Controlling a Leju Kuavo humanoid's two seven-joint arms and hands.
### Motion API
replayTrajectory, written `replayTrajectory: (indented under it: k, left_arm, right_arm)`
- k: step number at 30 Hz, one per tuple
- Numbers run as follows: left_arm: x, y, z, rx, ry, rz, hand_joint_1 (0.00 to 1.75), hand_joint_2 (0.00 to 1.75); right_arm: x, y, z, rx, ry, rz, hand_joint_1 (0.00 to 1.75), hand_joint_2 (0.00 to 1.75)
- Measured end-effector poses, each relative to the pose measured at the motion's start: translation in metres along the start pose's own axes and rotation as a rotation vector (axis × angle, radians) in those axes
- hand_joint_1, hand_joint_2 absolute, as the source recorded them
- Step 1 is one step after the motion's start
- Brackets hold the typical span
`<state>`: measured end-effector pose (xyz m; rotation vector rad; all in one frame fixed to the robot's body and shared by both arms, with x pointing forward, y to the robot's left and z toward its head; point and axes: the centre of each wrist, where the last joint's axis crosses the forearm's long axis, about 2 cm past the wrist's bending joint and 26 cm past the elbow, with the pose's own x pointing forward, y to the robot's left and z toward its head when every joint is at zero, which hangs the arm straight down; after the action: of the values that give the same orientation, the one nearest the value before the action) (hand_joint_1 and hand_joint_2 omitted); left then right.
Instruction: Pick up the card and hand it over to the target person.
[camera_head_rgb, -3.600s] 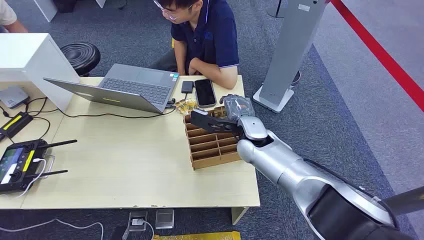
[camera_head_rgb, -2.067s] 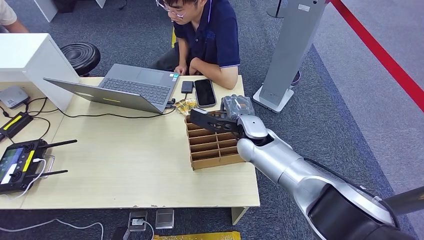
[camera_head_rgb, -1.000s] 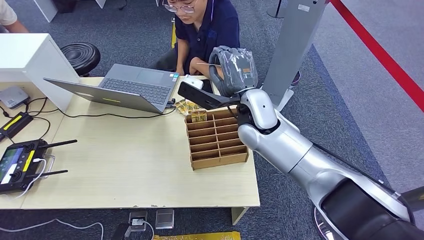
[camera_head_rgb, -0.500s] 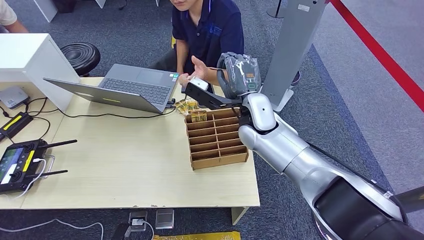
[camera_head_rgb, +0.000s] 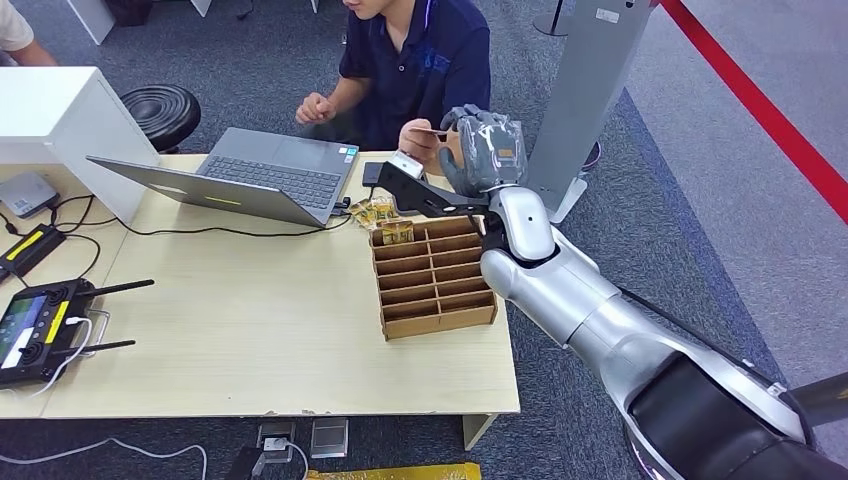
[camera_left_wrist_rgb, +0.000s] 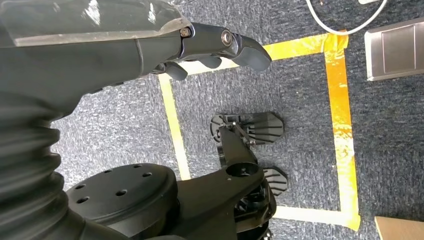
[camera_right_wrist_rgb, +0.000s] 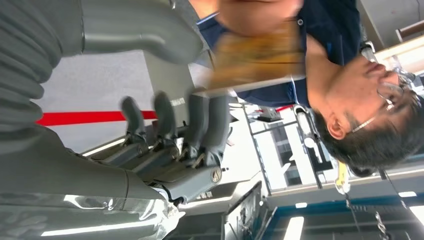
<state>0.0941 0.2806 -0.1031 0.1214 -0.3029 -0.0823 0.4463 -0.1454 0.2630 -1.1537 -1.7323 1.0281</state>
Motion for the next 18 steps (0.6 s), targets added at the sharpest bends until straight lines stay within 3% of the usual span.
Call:
replayTrajectory:
  k: [5, 10, 18]
  left_arm:
    - [-0.009, 0.002, 0.001, 0.023, 0.016, 0.046, 0.00, 0.00]
    - [-0.023, 0.004, 0.002, 0.038, 0.033, 0.090, 0.00, 0.00]
    - [-0.031, 0.004, 0.003, 0.060, 0.052, 0.161, 0.00, 0.00]
  right_arm:
    - [-0.004, 0.002, 0.013, 0.108, 0.026, -0.455, 0.00, 1.75]
    - [-0.023, 0.008, 0.047, 0.139, 0.017, -0.848, 0.00, 1.75]
    - [-0.043, 0.026, 0.127, 0.172, 0.033, -1.145, 0.00, 1.75]
